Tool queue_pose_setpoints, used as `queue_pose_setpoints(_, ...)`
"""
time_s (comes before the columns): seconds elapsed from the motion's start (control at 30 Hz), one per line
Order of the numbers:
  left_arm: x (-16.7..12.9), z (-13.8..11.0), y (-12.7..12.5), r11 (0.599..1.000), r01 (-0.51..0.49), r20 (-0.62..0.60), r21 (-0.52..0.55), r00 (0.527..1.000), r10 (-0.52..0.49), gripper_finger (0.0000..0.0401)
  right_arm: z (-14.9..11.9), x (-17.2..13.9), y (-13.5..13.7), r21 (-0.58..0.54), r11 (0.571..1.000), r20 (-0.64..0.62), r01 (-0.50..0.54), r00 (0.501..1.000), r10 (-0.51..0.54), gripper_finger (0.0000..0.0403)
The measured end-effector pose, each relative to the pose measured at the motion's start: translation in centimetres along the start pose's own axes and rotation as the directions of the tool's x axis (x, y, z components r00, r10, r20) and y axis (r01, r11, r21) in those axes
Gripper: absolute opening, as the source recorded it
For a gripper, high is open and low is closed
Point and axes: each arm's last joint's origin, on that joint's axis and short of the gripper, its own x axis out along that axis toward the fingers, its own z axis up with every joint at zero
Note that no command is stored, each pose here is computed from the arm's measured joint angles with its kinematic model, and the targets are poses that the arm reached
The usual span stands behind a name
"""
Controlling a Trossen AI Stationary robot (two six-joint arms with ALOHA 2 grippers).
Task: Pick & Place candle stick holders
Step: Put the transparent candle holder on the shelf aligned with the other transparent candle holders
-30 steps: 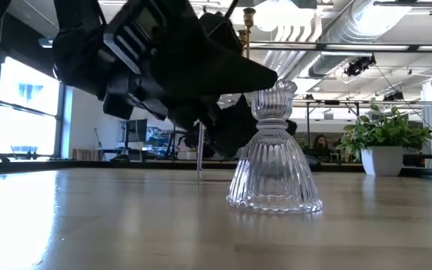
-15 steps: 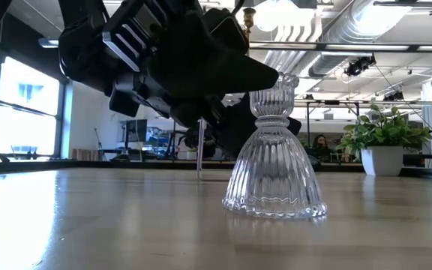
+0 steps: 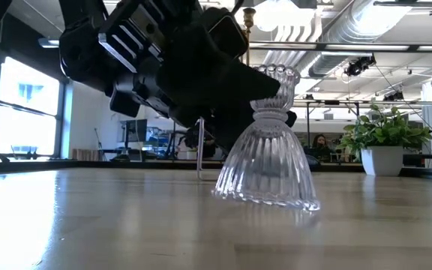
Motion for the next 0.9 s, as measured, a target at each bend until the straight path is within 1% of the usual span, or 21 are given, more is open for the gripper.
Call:
queue_pose_setpoints(0.2, 0.0, -0.03, 0.01, 1.0, -0.003, -0.003, -0.001, 1.0, 0.003, 0.0125, -0.01, 0.0, 0.0, 0.0, 1.0, 0.0, 0.0, 1.0, 0.0, 0.0175)
queue_pose_setpoints(0.3, -0.01, -0.08, 0.04, 1.0, -0.003, -0.008, -0.003, 1.0, 0.003, 0.0116, -0.01, 0.0, 0.0, 0.0, 1.0, 0.0, 0.0, 1.0, 0.0, 0.0175)
queue_pose_setpoints(0.77, -0.24, 0.1, 0.46, 1.0, 0.001, -0.001, -0.003, 1.0, -0.001, 0.0106, -0.02, 0.0, 0.0, 0.0, 1.0, -0.002, 0.0, 1.0, 0.0, 0.0175)
queue_pose_setpoints(0.9, -0.77, 0.71, 0.98, 1.0, 0.014, 0.014, 0.01, 1.0, -0.014, 0.0106, -0.02, 0.0, 0.0, 0.013, 1.0, -0.002, 0.0, 1.0, 0.0, 0.0175)
